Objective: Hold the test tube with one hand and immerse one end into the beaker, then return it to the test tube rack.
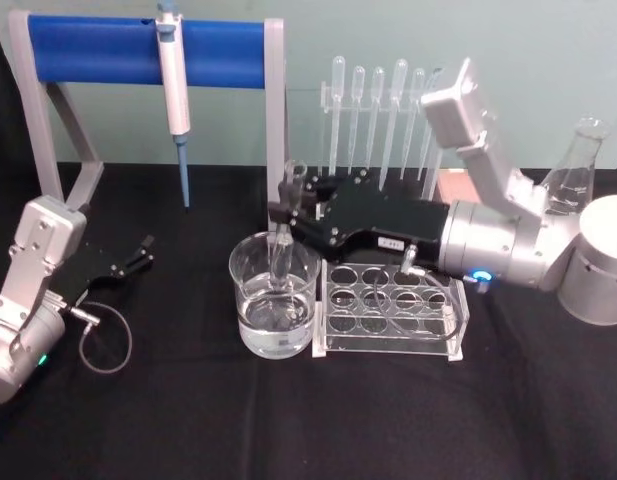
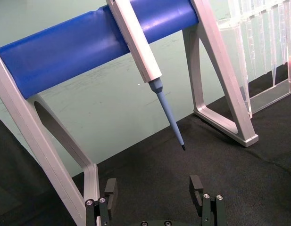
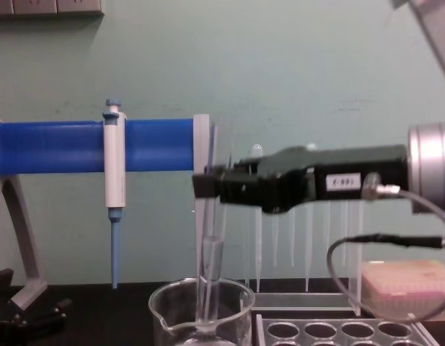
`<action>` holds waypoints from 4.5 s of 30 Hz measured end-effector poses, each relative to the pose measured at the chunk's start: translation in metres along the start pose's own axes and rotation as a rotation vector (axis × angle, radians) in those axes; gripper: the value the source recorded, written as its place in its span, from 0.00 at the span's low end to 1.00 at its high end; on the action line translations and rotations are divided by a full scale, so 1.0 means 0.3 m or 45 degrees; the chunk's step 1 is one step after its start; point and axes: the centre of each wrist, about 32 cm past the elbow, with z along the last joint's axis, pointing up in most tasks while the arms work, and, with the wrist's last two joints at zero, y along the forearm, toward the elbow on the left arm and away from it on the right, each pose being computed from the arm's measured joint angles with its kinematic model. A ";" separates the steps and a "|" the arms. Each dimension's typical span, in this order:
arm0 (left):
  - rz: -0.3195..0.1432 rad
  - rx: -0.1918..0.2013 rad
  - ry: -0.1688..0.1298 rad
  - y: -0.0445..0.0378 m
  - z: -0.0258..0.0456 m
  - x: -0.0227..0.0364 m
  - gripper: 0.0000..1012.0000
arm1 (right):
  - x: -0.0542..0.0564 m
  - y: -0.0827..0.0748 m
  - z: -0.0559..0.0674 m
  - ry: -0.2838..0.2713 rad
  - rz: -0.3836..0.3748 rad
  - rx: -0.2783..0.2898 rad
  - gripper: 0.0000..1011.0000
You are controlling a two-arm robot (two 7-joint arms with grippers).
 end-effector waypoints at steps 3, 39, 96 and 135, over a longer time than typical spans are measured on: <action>0.000 0.000 0.000 0.000 0.000 0.000 0.99 | -0.009 0.017 -0.035 0.011 0.004 -0.020 0.22; 0.000 0.000 0.000 0.000 0.000 0.000 0.99 | -0.042 0.038 -0.168 0.075 -0.052 -0.075 0.22; 0.000 0.000 0.000 0.000 0.000 0.000 0.99 | -0.049 0.044 -0.198 0.099 -0.067 -0.126 0.22; 0.000 0.000 0.000 0.000 0.000 0.000 0.99 | -0.049 0.045 -0.197 0.098 -0.066 -0.125 0.22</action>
